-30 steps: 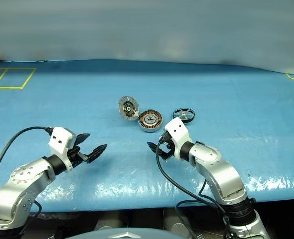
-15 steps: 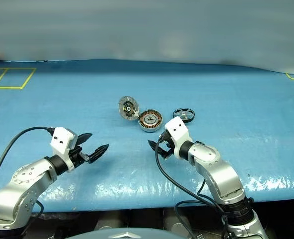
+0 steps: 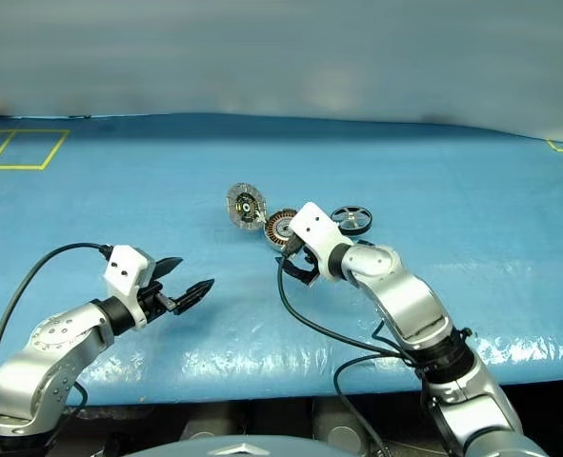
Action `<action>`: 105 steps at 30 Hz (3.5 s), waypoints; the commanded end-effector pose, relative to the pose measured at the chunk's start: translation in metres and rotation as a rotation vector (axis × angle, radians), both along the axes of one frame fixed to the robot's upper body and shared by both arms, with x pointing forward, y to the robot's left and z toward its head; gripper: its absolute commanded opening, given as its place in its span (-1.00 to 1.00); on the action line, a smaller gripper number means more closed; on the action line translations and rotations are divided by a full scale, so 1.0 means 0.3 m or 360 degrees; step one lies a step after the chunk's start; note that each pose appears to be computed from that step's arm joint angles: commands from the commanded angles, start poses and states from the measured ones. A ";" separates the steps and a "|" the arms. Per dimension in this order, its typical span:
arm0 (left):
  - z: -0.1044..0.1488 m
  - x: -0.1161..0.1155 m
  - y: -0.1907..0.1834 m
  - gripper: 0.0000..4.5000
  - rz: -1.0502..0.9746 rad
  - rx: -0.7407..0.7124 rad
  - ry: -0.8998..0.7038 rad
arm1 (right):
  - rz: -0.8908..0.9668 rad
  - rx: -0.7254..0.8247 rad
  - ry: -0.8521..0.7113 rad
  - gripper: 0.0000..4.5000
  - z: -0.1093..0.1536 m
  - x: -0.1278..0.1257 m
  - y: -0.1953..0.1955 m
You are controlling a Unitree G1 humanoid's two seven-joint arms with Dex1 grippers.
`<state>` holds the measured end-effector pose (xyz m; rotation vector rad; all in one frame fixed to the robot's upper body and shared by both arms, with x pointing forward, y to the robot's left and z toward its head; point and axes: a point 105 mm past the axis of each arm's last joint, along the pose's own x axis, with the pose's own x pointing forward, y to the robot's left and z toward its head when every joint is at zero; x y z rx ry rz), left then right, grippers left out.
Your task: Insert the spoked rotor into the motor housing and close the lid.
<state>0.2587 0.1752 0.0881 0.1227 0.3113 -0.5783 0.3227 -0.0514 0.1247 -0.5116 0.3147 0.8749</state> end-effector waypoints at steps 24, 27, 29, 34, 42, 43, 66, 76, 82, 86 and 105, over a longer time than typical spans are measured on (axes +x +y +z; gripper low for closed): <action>-0.017 -0.047 -0.072 1.00 -0.0070 -0.0020 -0.0052 | 0.0148 -0.0482 0.0065 0.98 -0.068 0.180 0.069; -0.018 -0.045 -0.071 1.00 -0.0068 -0.0018 -0.0053 | 0.0167 -0.0448 0.0068 0.98 -0.056 0.171 0.066; -0.019 -0.044 -0.068 1.00 -0.0065 -0.0015 -0.0050 | 0.0180 -0.0410 0.0061 0.98 -0.039 0.163 0.070; -0.023 -0.042 -0.071 1.00 -0.0071 -0.0016 -0.0043 | 0.0182 -0.0337 0.0021 0.98 -0.003 0.149 0.082; -0.023 -0.038 -0.074 1.00 -0.0081 -0.0014 -0.0045 | 0.0169 -0.0360 0.0088 0.98 -0.042 0.134 0.067; -0.023 -0.038 -0.074 1.00 -0.0080 -0.0013 -0.0045 | 0.0173 -0.0366 0.0109 0.98 -0.053 0.131 0.065; -0.011 -0.046 -0.052 1.00 -0.0055 0.0023 -0.0148 | 0.0287 -0.0255 0.0392 -0.12 -0.114 0.051 0.156; -0.017 -0.121 -0.047 1.00 -0.0137 0.0058 -0.0296 | 0.0311 -0.0186 0.0568 -0.12 -0.174 -0.130 0.238; -0.022 -0.136 -0.044 1.00 -0.0144 0.0028 -0.0288 | 0.0212 -0.0179 0.0631 -0.12 -0.200 -0.154 0.210; -0.025 -0.141 -0.046 1.00 -0.0152 0.0022 -0.0277 | 0.0141 -0.0136 0.0711 -0.12 -0.205 -0.186 0.196; -0.039 -0.139 -0.060 1.00 -0.0184 0.0001 -0.0238 | 0.0003 0.0056 0.0663 0.75 -0.095 -0.226 0.243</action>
